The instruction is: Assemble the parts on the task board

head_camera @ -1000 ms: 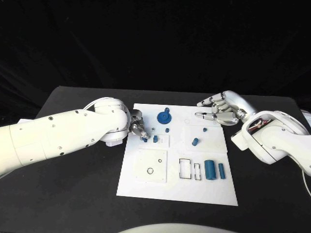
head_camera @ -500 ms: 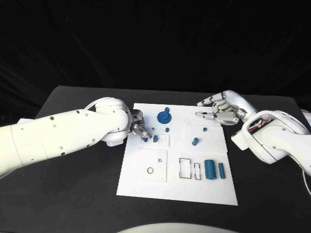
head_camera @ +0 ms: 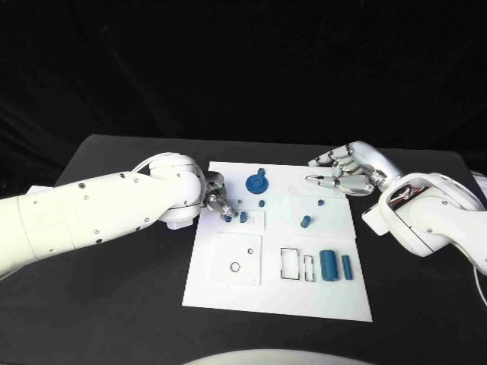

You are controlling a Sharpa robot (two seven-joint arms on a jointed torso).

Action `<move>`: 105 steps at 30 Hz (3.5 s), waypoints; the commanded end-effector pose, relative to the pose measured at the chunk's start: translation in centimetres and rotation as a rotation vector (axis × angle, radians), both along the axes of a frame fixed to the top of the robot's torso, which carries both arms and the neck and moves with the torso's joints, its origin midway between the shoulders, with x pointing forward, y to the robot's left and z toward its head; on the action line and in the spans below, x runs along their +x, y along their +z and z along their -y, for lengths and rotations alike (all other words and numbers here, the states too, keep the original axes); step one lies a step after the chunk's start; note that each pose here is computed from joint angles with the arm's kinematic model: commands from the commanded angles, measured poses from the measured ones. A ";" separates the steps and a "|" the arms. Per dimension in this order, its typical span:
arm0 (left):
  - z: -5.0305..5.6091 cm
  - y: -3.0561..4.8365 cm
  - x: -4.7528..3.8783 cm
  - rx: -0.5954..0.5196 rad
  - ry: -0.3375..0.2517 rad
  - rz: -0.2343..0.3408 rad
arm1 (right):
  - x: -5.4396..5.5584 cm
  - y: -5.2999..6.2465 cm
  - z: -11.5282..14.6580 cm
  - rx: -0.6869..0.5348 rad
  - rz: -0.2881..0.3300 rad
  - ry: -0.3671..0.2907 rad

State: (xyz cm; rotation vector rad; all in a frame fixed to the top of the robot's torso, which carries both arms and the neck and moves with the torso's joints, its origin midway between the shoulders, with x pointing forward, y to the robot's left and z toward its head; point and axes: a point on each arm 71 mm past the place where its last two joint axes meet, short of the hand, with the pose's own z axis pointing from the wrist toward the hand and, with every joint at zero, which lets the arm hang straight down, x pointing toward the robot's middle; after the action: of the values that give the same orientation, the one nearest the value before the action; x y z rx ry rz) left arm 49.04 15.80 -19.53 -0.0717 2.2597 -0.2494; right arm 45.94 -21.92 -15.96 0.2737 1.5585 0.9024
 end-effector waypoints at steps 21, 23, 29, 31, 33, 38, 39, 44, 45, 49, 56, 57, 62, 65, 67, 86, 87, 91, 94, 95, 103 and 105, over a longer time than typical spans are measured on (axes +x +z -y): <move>-1.1 -0.25 -0.03 0.080 0.021 -0.004 | -0.1 0.0 -0.1 -0.007 0.000 0.012; -1.1 -0.24 -0.05 0.080 0.020 -0.004 | -0.1 0.0 -0.1 -0.007 0.000 0.012; -1.0 -0.23 -0.12 0.082 0.015 -0.005 | -0.1 0.0 -0.1 -0.007 0.000 0.013; -0.9 -0.25 -0.14 0.085 0.012 -0.008 | -0.1 0.0 -0.1 -0.007 0.000 0.013; -0.9 -0.27 -0.16 0.086 0.009 -0.011 | -0.1 0.0 -0.1 -0.007 0.000 0.013; -0.7 -0.29 -0.20 0.087 0.004 -0.017 | -0.1 0.0 -0.1 -0.008 0.000 0.013; -0.7 -0.30 -0.21 0.087 0.003 -0.018 | -0.1 0.0 -0.1 -0.008 0.000 0.013; -0.6 -0.33 -0.24 0.091 -0.002 -0.023 | -0.1 0.0 0.0 -0.008 0.000 0.012; -0.6 -0.34 -0.24 0.092 -0.002 -0.024 | -0.1 0.0 0.0 -0.008 0.000 0.012; -0.7 -0.36 -0.24 0.094 -0.003 -0.027 | -0.2 0.0 0.0 -0.008 0.000 0.012; -0.7 -0.38 -0.22 0.096 -0.003 -0.028 | -0.2 0.0 0.0 -0.007 0.001 0.012; -0.7 -0.38 -0.21 0.096 -0.003 -0.028 | -0.2 0.0 0.0 -0.007 0.001 0.012; -0.8 -0.39 -0.14 0.095 0.001 -0.026 | -0.2 0.0 0.0 -0.008 0.001 0.012; -0.7 -0.38 -0.12 0.094 0.002 -0.024 | -0.2 0.0 0.0 -0.008 0.001 0.012; -0.7 -0.35 -0.10 0.090 0.005 -0.020 | -0.2 0.0 0.0 -0.008 0.001 0.012; -0.9 -0.24 0.05 0.075 0.024 -0.002 | -0.2 0.0 0.0 -0.008 -0.003 0.014; -0.9 -0.21 0.04 0.072 0.026 0.001 | -0.2 0.0 0.0 -0.009 -0.003 0.014; -1.2 0.04 -0.02 0.049 0.045 0.024 | -0.1 0.0 0.0 -0.008 -0.004 0.014; -1.4 0.40 -0.01 0.017 0.070 0.052 | -0.1 -0.1 0.0 -0.009 -0.006 0.015; -1.4 0.46 0.00 0.011 0.075 0.056 | -0.1 -0.1 0.0 -0.009 -0.006 0.015; -2.2 1.34 0.22 -0.108 0.156 0.121 | 0.0 -0.2 0.0 -0.011 -0.009 0.014; -2.3 1.46 0.25 -0.149 0.166 0.128 | 0.0 -0.2 0.0 -0.011 -0.009 0.014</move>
State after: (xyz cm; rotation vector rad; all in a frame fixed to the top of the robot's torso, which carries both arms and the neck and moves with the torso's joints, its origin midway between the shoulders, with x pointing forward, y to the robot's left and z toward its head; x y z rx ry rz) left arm 49.20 17.98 -18.35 -0.2034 2.1383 -0.2759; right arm 46.01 -22.07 -16.03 0.2742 1.5639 0.8986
